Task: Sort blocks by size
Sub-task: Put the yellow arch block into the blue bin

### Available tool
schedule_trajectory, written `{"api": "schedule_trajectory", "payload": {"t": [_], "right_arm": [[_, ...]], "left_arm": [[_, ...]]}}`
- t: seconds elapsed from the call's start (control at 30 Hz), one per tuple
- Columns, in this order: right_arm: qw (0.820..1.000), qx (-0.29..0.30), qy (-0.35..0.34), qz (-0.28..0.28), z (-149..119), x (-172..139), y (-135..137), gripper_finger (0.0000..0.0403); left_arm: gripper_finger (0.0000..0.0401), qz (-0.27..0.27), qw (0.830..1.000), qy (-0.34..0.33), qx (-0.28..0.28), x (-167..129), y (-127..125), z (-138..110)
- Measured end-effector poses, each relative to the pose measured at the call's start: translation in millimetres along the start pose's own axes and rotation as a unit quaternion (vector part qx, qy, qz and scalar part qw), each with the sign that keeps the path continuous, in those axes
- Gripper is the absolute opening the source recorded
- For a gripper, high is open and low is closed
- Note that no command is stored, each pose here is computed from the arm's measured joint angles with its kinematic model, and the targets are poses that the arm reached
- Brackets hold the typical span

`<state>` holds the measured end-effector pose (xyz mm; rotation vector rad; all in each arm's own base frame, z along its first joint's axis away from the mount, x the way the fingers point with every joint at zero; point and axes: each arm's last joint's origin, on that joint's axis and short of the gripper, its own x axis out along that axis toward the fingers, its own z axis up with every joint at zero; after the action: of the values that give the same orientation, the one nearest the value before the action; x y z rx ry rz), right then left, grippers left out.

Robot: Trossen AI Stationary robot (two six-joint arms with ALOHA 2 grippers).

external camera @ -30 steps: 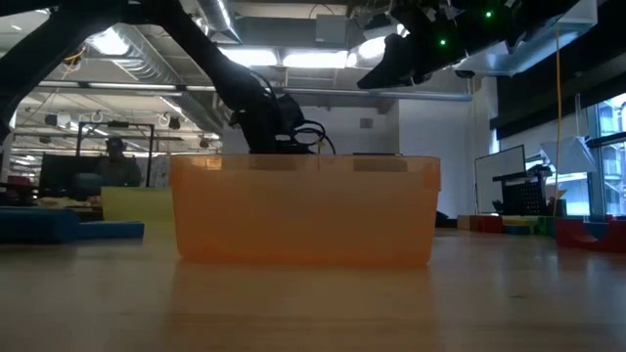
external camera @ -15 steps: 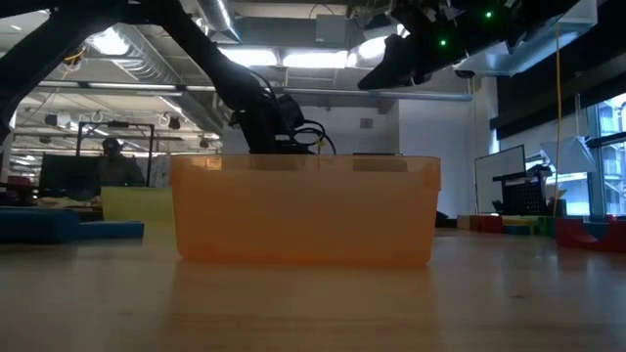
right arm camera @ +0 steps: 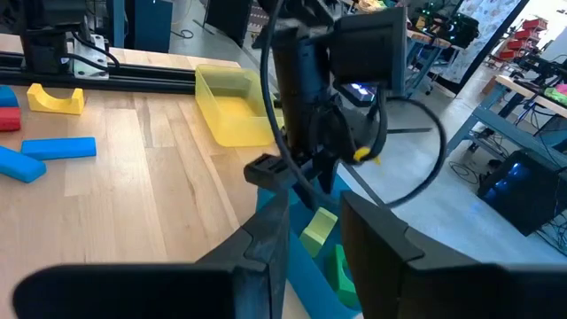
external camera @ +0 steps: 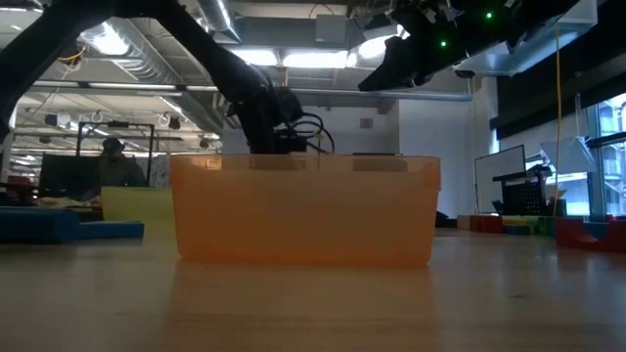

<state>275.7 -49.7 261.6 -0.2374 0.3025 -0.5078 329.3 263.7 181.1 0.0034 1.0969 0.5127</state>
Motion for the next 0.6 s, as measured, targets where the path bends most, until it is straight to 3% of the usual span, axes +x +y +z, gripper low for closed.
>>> {"api": "schedule_trajectory", "payload": {"t": [0.33, 0.6], "right_arm": [[1.0, 0.0, 0.0, 0.0, 0, 0, 0, 0.0099], [1.0, 0.0, 0.0, 0.0, 0, 0, 0, 0.0099]], "left_arm": [[0.0168, 0.005, 0.998, -0.059, -0.002, -81, -9, 16], [0.0169, -0.038, 0.999, -0.029, 0.021, -161, -44, 1]]}}
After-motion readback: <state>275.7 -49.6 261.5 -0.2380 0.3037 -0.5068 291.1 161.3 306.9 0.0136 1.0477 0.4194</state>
